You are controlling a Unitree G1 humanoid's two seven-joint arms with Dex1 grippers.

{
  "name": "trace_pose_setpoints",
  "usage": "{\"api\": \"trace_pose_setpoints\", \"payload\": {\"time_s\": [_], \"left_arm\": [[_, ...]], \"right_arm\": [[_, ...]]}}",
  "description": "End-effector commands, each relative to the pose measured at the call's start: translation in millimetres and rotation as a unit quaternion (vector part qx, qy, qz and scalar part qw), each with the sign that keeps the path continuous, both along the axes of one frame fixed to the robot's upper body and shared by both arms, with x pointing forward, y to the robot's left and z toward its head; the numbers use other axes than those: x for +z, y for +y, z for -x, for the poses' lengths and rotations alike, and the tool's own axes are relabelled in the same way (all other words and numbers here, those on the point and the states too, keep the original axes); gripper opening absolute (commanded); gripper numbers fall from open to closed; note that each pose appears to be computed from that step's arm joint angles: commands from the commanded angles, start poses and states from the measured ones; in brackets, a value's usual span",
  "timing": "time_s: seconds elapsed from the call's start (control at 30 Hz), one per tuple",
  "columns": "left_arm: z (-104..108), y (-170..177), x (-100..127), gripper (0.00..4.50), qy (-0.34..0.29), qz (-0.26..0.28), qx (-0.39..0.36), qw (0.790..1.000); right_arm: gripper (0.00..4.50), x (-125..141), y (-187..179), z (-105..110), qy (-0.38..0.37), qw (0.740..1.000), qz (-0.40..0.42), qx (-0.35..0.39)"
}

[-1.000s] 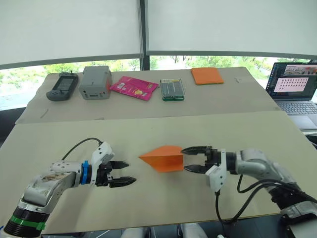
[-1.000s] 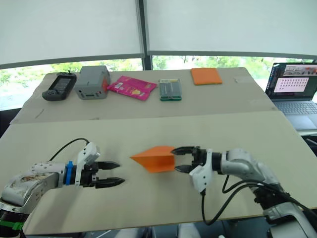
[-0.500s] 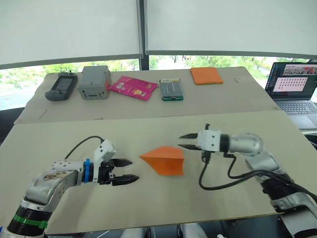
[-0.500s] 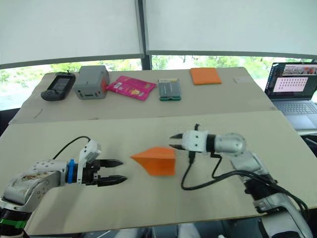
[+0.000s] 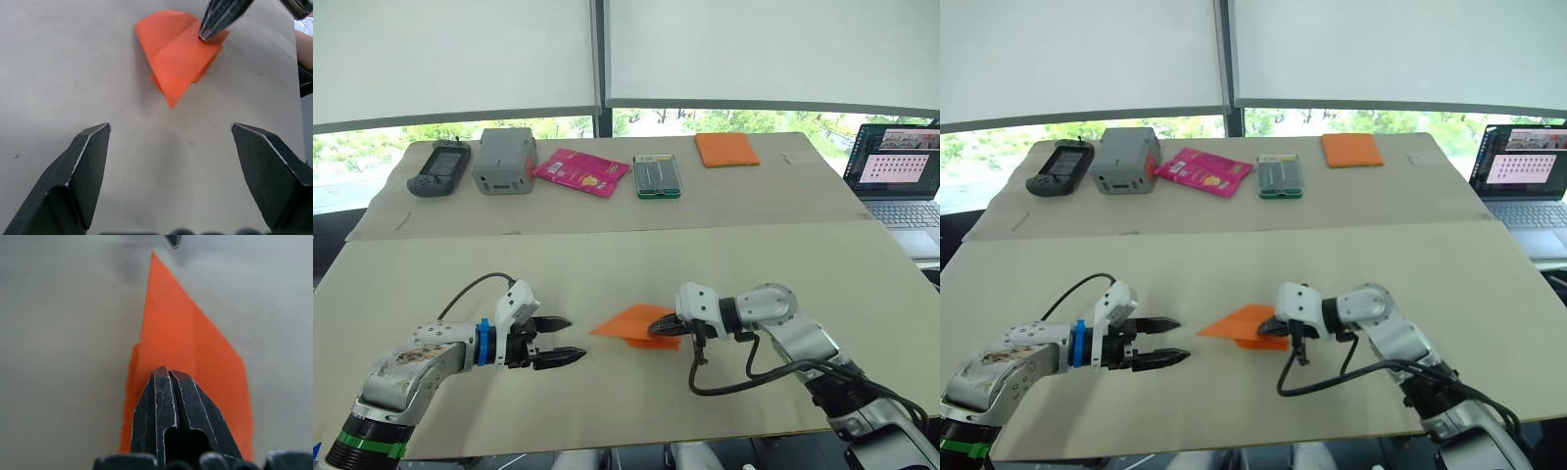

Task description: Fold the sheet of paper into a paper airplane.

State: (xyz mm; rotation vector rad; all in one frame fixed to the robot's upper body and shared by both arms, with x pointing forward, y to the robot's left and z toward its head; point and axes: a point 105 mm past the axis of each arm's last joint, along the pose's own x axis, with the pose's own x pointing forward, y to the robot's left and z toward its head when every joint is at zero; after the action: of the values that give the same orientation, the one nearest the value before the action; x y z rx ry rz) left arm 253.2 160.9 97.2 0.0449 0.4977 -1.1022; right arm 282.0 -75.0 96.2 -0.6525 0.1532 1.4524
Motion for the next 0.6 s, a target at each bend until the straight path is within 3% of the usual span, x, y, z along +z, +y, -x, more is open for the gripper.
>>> {"api": "trace_pose_setpoints", "payload": {"time_s": [0.03, 0.27, 0.57, 0.6], "left_arm": [[-3, -3, 11, 4.18, -0.026, 0.0, -0.01, 1.0], [-2, -15, 12, 4.18, -0.025, 0.007, -0.046, 0.999], [-25, -49, 15, 4.18, -0.065, 0.033, -0.094, 0.993], [-26, -52, 14, 3.92, -0.058, 0.042, -0.098, 0.993]], "right_arm": [[0.02, 2, 4, 6, -0.005, 1.0, -0.016, -0.003], [0.02, -24, -12, -1, 0.0, 0.998, 0.012, -0.065], [0.02, -35, -20, 5, 0.023, 0.995, 0.016, -0.099], [0.0, -35, -20, 5, 0.023, 0.994, 0.014, -0.103]]}}
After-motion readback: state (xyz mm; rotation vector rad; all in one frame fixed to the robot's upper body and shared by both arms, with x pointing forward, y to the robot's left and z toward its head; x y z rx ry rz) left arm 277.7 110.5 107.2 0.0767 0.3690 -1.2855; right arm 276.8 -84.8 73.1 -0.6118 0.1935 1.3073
